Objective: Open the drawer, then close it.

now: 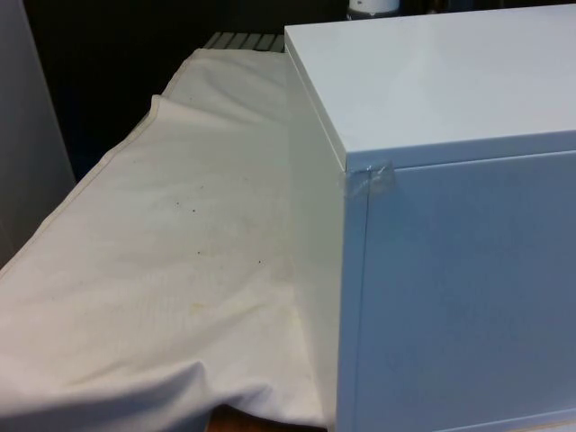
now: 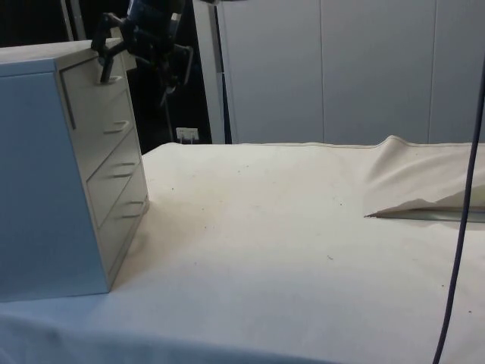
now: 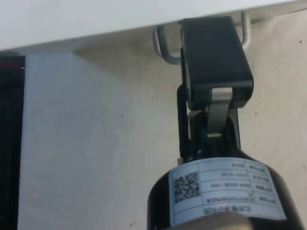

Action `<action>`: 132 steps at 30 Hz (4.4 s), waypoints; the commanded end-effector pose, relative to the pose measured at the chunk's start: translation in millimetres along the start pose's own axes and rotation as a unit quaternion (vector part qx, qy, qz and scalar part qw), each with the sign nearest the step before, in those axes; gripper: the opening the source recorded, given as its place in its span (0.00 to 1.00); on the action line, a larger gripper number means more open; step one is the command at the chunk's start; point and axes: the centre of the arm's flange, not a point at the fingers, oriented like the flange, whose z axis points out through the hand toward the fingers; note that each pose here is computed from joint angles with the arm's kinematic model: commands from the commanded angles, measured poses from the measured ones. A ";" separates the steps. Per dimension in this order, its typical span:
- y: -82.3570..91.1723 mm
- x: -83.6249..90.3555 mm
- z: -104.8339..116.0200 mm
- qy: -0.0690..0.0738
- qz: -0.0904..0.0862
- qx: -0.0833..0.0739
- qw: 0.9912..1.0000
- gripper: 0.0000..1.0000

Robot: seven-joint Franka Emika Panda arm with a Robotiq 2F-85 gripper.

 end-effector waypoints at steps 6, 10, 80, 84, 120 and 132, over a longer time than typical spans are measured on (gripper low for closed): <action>7.7 4.2 3.8 0.002 0.006 -0.001 1.000 1.00; 10.2 8.0 3.7 0.004 0.008 -0.002 1.000 1.00; 31.3 -9.6 -31.2 -0.019 0.008 0.002 1.000 0.00; 34.5 -9.8 -31.3 -0.019 0.008 0.002 1.000 0.00; 60.3 13.2 -47.3 -0.024 -0.001 0.004 1.000 0.00; 87.5 24.5 -59.7 -0.032 -0.008 0.004 0.999 0.00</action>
